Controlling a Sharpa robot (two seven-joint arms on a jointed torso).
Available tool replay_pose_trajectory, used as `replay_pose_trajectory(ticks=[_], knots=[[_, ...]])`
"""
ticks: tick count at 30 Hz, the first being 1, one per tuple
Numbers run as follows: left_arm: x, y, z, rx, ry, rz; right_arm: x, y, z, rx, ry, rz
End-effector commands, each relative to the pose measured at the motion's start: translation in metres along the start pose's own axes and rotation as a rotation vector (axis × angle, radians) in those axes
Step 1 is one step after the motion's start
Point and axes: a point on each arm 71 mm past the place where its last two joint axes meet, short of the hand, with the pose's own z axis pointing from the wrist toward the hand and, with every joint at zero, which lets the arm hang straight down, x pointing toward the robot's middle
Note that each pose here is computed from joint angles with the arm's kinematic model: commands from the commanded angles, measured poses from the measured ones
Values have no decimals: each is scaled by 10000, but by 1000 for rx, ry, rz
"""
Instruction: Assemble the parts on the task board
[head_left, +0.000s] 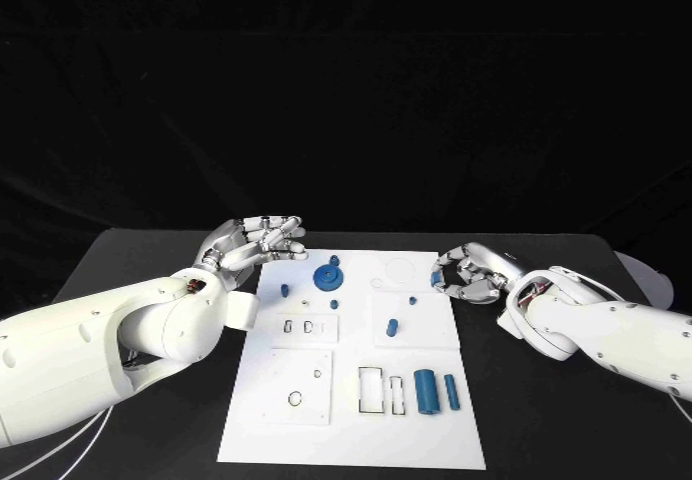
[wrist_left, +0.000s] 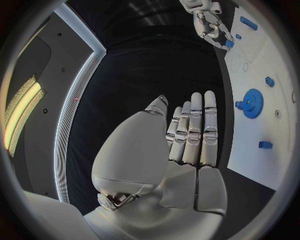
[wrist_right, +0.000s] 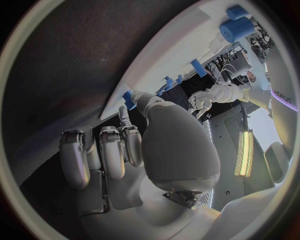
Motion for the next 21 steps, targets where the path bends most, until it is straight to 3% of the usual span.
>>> replay_pose_trajectory(ticks=[1,21], knots=[[28,-7,4,6,20,-7,26,16,5,-7,21,-18],[26,-5,5,4,18,-6,32,32,14,-5,16,-17]])
